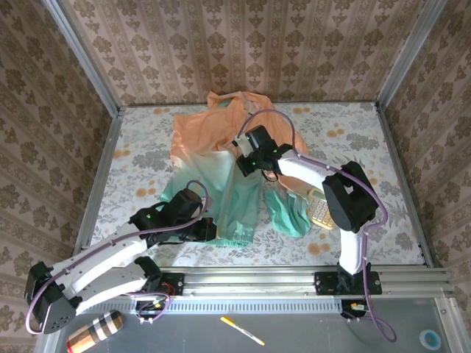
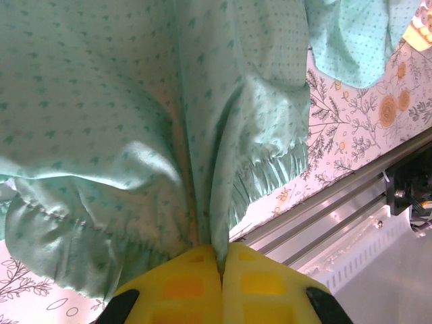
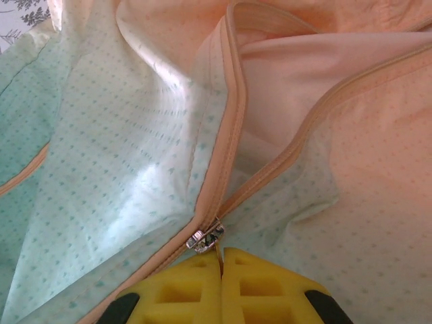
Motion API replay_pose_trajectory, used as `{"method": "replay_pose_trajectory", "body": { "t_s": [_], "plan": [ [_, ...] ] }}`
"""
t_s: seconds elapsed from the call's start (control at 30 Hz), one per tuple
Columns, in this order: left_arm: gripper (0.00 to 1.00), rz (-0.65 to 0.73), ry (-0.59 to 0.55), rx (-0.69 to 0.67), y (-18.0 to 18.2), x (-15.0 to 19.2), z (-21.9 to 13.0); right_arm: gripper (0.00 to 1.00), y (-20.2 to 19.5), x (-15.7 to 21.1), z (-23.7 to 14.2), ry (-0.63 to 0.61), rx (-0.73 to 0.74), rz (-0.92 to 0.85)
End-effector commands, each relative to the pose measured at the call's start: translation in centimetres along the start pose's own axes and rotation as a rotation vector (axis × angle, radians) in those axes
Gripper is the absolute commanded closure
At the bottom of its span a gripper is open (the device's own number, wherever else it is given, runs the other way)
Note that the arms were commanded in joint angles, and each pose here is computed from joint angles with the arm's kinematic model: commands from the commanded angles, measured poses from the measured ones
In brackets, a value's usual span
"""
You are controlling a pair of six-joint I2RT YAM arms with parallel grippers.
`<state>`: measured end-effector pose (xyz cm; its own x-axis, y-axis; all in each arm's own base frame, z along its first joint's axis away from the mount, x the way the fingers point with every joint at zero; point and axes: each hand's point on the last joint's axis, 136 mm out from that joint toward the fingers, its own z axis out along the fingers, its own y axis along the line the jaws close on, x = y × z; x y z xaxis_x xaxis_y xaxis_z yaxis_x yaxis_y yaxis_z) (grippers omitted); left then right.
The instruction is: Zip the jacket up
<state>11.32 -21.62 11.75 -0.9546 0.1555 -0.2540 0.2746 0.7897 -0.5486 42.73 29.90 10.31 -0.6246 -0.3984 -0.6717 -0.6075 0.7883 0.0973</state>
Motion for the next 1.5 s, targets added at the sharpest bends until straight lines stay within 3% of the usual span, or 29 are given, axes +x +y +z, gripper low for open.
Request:
{"method": "replay_pose_trajectory", "body": {
  "t_s": [0.0, 0.63, 1.47],
  "plan": [
    [1.0, -0.022, 0.081, -0.03, 1.1, 2.3, 0.1, 1.0, -2.8, -2.7, -0.2, -0.063, 0.089, 0.008],
    [1.0, -0.026, 0.076, -0.043, 1.9, 2.9, -0.1, 1.0, -8.6, -8.1, -0.9, -0.138, 0.174, 0.036],
    [1.0, -0.046, 0.091, -0.056, 2.5, 3.5, 0.1, 1.0, -17.6, -9.7, -3.0, -0.143, 0.331, 0.067]
  ]
}}
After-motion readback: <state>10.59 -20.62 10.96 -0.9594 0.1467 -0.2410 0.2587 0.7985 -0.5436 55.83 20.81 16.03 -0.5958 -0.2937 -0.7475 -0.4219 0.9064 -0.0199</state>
